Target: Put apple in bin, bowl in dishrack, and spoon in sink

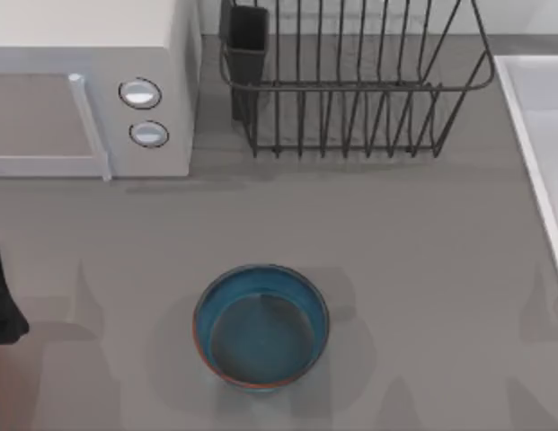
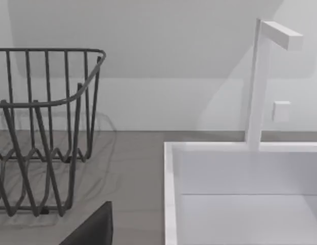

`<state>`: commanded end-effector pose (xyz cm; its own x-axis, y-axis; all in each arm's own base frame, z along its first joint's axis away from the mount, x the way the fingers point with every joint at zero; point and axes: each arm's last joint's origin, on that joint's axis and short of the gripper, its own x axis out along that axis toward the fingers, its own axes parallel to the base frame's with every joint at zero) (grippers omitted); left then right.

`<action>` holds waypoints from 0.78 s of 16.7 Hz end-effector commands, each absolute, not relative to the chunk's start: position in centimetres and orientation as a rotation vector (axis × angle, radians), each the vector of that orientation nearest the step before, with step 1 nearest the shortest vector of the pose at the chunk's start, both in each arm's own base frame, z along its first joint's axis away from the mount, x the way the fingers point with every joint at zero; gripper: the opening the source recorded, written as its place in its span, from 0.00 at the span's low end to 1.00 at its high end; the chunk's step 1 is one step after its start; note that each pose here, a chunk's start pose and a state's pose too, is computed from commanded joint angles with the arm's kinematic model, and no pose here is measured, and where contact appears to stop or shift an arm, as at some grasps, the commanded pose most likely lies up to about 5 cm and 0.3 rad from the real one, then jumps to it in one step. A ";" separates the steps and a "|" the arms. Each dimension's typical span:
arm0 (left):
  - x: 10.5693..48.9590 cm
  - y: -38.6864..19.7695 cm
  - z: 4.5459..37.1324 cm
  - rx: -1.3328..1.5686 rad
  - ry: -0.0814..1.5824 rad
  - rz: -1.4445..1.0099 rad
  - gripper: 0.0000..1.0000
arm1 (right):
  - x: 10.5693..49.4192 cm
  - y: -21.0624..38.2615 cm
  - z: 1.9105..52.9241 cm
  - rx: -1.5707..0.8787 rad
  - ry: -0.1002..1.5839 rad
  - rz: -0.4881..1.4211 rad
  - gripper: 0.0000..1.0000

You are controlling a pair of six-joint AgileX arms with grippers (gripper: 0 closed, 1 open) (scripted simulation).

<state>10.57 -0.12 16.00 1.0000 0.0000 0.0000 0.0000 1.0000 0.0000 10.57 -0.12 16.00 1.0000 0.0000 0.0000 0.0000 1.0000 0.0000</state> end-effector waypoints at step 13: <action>10.6 -0.1 16.0 0.000 0.000 0.000 1.00 | 15.1 7.6 26.7 0.248 0.683 0.312 1.00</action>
<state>10.57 -0.12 16.00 1.0000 0.0000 0.0000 0.0000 1.0000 0.0000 15.15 7.61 26.73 0.7325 0.3604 -0.5775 -0.1998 0.9248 0.3238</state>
